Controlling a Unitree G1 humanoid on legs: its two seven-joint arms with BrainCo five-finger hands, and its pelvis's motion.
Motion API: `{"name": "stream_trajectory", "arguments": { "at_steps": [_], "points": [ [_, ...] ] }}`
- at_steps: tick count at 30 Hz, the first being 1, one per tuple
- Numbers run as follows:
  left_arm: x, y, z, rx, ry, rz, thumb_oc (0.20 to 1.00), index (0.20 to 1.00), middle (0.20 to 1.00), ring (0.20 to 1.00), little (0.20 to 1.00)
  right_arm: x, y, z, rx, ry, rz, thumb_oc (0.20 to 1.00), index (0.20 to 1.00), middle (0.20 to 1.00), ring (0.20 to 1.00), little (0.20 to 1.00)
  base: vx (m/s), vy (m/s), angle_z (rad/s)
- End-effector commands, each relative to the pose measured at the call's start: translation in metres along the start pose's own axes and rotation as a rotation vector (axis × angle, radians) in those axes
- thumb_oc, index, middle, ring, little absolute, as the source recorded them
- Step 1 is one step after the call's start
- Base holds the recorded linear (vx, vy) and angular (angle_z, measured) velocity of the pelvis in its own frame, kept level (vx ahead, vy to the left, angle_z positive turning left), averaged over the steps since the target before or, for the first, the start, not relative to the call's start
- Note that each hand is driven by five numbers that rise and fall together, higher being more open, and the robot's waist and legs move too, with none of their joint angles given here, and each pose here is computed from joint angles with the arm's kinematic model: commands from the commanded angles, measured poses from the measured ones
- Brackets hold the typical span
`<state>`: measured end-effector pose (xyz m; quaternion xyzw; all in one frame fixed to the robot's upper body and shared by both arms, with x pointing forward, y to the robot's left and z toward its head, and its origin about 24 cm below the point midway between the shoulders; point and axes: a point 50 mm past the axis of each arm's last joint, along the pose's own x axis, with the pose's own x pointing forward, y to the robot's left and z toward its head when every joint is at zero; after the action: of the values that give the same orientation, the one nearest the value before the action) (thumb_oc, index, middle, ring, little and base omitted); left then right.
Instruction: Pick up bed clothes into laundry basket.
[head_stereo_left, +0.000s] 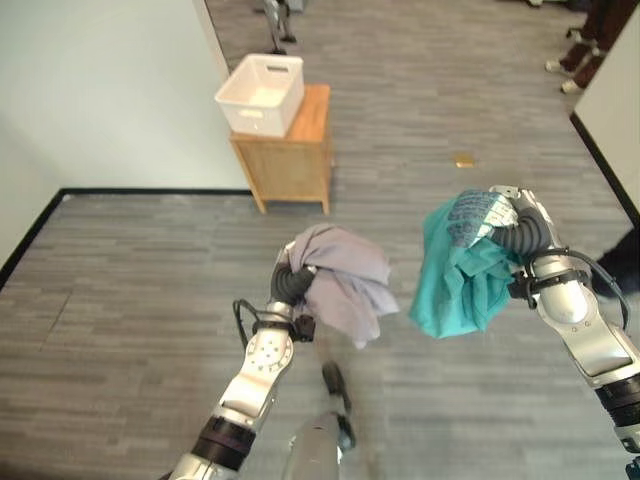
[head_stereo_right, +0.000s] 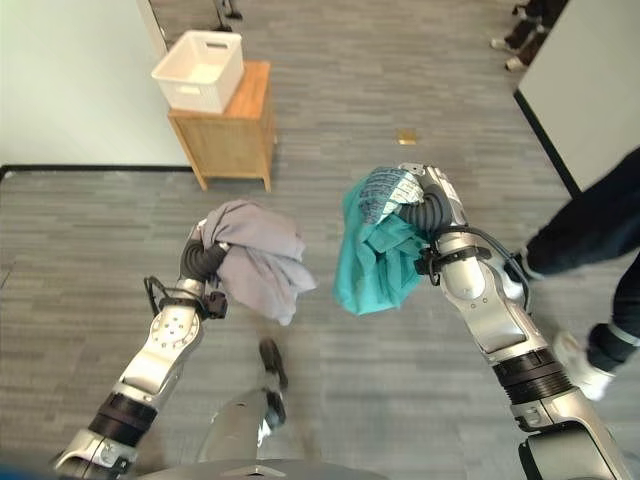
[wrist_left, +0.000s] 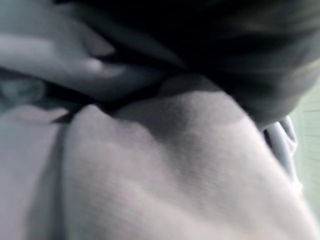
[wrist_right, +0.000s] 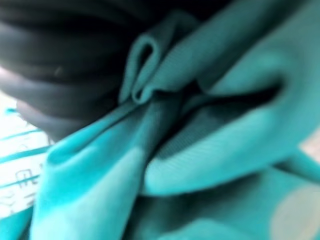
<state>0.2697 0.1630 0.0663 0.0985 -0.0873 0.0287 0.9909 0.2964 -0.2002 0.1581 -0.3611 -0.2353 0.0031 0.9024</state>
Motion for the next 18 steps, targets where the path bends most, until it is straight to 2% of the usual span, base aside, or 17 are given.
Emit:
{"name": "stream_trajectory", "arguments": {
  "at_steps": [1,7,13,18],
  "points": [
    [0.015,-0.003,0.047,-0.004,-0.224,-0.013,0.200,0.200,0.200,0.200,0.200,0.020,-0.033,0.040,-0.036,-0.210,-0.154,0.200,0.200,0.200,0.200,0.200,0.44,0.061,0.06],
    [0.028,-0.012,0.067,0.029,-0.306,-0.038,0.200,0.200,0.200,0.200,0.200,0.021,-0.049,0.051,-0.054,-0.257,-0.215,0.200,0.200,0.200,0.200,0.200,0.52,0.040,0.53],
    [0.027,-0.018,0.063,0.022,-0.299,-0.075,0.200,0.200,0.200,0.200,0.200,0.016,-0.064,0.047,-0.108,-0.235,-0.257,0.200,0.200,0.200,0.200,0.200,0.53,-0.177,1.02],
    [0.028,-0.015,0.062,0.032,-0.300,-0.066,0.200,0.200,0.200,0.200,0.200,0.018,-0.066,0.046,-0.142,-0.230,-0.265,0.200,0.200,0.200,0.200,0.200,0.19,-0.070,0.70]
  ]
}}
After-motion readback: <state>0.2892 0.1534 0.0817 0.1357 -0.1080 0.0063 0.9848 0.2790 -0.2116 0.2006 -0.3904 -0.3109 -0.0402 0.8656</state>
